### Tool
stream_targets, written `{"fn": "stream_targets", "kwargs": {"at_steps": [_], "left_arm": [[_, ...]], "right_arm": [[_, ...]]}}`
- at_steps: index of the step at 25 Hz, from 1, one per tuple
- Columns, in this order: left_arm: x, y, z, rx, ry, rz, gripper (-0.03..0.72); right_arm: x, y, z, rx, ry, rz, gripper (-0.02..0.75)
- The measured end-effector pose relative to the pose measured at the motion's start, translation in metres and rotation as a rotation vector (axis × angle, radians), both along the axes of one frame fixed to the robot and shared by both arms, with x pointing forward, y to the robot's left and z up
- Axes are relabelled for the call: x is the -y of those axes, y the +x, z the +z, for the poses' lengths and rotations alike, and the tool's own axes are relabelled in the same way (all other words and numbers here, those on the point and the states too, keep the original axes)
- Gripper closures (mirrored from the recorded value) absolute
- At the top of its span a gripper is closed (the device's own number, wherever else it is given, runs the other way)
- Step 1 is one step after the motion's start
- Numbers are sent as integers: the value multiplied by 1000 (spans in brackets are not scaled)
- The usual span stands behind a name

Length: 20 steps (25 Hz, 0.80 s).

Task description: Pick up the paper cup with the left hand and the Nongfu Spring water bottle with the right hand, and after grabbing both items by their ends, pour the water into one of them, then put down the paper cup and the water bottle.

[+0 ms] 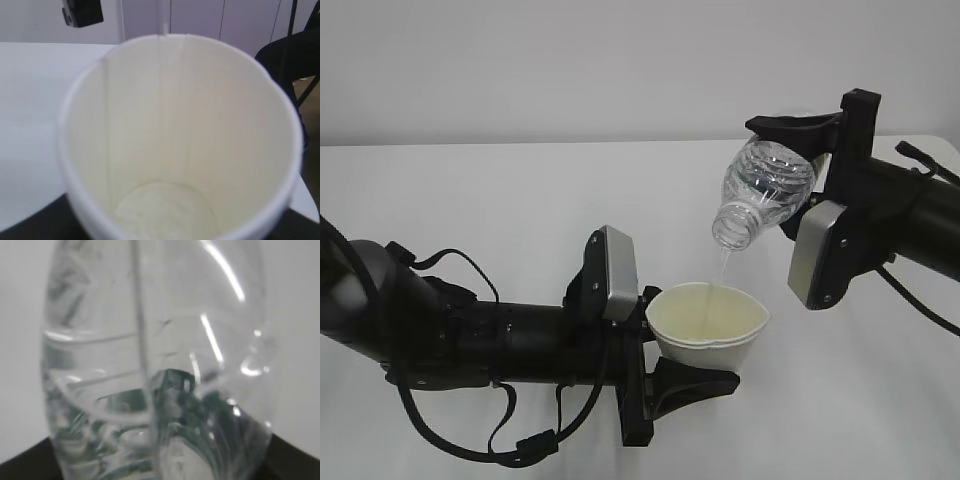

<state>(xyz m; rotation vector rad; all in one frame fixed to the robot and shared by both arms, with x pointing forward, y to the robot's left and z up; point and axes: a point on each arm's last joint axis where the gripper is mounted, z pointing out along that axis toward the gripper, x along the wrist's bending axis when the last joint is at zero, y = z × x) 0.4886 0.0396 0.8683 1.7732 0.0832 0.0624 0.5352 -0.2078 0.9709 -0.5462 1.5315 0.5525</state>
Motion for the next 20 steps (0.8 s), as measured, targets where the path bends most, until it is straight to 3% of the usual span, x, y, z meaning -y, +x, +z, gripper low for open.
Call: {"fn": "stream_targets", "kwargs": {"at_steps": [20], "left_arm": [[0,0,0,1,1,-4,258]], "right_arm": [[0,0,3,20,22,2,262]]}}
